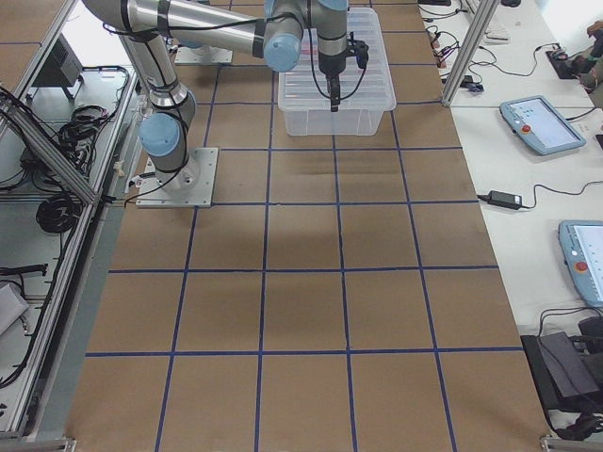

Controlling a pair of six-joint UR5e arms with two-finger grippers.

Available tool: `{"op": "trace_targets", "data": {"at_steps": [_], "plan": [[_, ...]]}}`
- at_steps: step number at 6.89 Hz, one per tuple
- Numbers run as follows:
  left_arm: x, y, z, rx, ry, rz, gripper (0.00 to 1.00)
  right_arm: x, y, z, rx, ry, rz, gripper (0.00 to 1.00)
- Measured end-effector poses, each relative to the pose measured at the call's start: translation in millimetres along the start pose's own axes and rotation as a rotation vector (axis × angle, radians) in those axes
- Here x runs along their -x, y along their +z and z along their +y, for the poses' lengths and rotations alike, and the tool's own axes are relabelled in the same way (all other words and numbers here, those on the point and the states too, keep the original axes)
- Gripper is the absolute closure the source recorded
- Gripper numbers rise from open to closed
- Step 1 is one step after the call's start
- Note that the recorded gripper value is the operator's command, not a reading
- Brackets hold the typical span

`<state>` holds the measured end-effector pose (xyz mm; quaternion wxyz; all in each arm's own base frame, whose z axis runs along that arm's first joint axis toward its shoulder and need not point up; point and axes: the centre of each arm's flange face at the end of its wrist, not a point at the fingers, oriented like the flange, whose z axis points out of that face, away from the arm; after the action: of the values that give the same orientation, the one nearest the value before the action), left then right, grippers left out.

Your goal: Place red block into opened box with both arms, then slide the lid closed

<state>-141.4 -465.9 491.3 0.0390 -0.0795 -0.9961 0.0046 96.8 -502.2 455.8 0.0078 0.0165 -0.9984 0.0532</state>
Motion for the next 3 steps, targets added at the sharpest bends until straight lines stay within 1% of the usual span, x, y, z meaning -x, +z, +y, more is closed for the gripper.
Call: {"op": "trace_targets", "data": {"at_steps": [1,2,3], "plan": [[2,-6,-3,-0.01,0.001,-0.01,0.0,15,-32,0,0.014,0.01,-0.009,0.0],[5,-10,-10,-0.014,0.002,-0.017,0.0,28,-52,-1,0.038,0.01,-0.014,0.0],[8,-13,-20,-0.001,0.002,-0.026,0.0,34,-57,-6,0.058,0.021,-0.019,0.0]]}}
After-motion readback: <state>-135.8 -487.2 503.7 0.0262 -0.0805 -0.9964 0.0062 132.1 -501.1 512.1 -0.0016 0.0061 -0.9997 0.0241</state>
